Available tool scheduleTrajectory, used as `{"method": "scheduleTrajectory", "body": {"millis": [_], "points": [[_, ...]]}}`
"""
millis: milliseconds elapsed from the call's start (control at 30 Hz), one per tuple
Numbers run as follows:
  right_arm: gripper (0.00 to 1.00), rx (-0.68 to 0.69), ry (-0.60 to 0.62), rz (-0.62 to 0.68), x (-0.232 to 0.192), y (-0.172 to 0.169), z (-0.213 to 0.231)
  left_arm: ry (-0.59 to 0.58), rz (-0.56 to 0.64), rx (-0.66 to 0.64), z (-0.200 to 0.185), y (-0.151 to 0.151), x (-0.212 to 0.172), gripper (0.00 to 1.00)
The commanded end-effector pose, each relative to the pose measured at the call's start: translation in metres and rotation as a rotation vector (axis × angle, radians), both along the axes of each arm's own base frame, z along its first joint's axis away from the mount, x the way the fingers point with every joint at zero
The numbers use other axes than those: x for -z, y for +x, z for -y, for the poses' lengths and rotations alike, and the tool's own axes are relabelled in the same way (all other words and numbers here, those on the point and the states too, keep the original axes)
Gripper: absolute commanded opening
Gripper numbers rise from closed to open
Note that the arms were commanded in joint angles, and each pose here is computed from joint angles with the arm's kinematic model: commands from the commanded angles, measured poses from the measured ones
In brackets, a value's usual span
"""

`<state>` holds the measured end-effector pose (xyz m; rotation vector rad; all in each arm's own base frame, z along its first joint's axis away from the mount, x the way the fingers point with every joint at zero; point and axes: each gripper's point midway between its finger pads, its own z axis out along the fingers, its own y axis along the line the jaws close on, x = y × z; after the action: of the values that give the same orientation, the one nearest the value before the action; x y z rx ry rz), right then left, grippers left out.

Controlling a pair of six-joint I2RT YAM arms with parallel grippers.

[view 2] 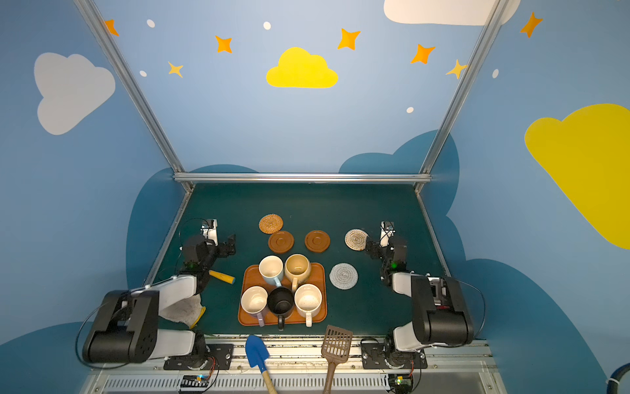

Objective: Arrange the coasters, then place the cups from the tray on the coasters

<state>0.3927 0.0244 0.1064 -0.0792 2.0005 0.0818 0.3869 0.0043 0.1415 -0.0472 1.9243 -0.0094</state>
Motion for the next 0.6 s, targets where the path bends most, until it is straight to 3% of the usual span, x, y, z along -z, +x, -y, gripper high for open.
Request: {"method": "scheduleTrajectory", "body": {"millis": [0,133,300,433,567], "points": [[0.94,-0.014,0.039,-0.038,-0.021,-0.005,-0.007,-0.064,-0.003,-0.076,-0.010,-0.005,-0.028,1.00],[0.95,-0.015,0.124,-0.083,-0.043,-0.009,-0.014,-0.194,-0.032,-0.089,-0.003,-0.003,-0.052,1.00],[0.94,-0.101,0.206,-0.139,-0.076,-0.007,-0.042,-0.303,-0.138,0.087,0.038,0.016,-0.062,1.00],[0.94,-0.185,0.213,-0.205,-0.083,0.002,-0.074,-0.228,-0.244,0.182,0.066,0.036,-0.055,1.00],[0.92,-0.283,0.204,-0.300,-0.082,0.008,-0.116,-0.148,-0.434,0.217,0.086,0.065,-0.025,1.00]]}}
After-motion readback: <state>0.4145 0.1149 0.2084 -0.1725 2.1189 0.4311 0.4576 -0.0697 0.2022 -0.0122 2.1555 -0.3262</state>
